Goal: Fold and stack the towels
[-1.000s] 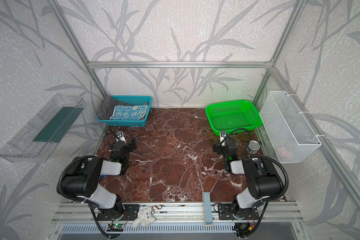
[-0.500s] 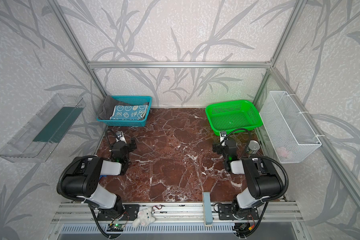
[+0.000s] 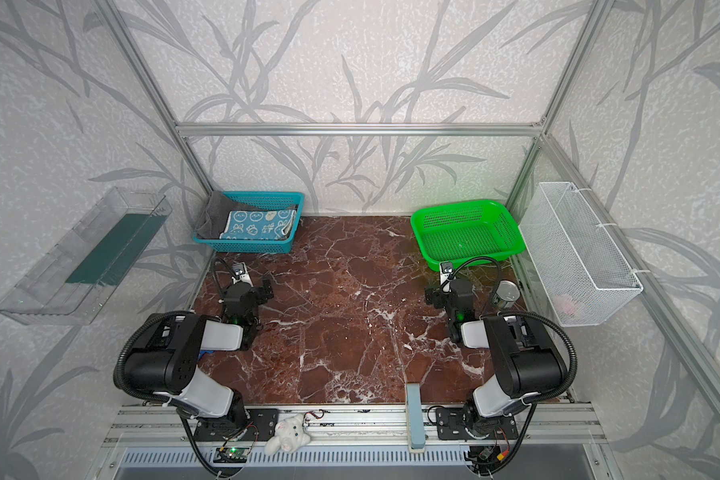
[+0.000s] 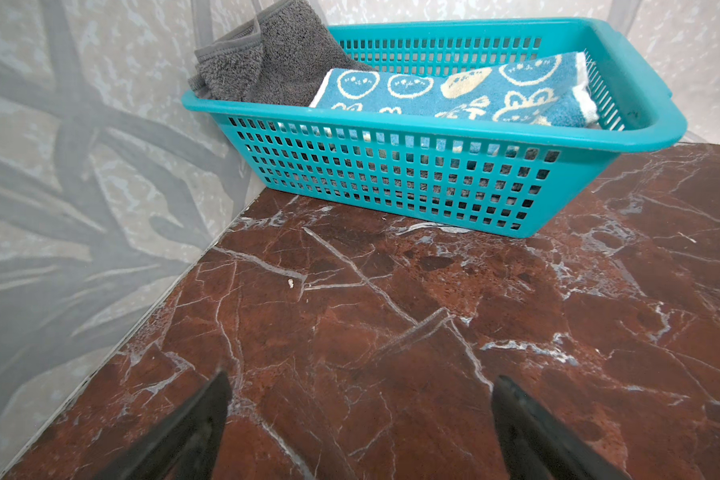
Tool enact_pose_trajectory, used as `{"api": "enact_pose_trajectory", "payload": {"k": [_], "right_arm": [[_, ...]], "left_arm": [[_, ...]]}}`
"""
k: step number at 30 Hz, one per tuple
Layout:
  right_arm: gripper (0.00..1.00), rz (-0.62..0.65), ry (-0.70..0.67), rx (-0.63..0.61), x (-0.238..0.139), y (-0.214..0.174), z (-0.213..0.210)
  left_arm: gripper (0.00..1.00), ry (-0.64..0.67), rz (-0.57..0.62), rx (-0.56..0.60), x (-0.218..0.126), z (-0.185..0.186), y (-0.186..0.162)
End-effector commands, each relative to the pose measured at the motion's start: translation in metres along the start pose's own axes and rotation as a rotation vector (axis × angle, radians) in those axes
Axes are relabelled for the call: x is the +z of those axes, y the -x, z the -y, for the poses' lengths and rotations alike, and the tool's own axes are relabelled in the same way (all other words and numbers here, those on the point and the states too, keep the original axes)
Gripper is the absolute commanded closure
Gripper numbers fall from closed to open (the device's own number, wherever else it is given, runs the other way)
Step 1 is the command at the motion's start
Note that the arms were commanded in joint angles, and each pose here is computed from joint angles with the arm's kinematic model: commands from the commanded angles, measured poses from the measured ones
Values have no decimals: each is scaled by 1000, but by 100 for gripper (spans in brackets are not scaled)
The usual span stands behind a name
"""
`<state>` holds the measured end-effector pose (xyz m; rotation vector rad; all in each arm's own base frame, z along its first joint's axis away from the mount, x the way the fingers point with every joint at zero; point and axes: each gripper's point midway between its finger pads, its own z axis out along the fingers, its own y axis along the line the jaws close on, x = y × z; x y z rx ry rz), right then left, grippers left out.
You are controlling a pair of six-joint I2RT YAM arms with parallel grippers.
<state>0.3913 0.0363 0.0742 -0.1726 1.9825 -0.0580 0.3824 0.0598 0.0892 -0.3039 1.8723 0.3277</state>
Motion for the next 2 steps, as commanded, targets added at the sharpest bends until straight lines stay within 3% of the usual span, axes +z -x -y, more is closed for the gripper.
{"api": "enact_pose_trajectory", "payload": {"k": [1,2], "right_arm": [[1,46,-3,17,-1,17,2],[1,45,-3,17,-1,16,2]], "left_arm": [[1,-7,26,-26,1,1,11],[1,-7,25,-25,1,1,11]]}}
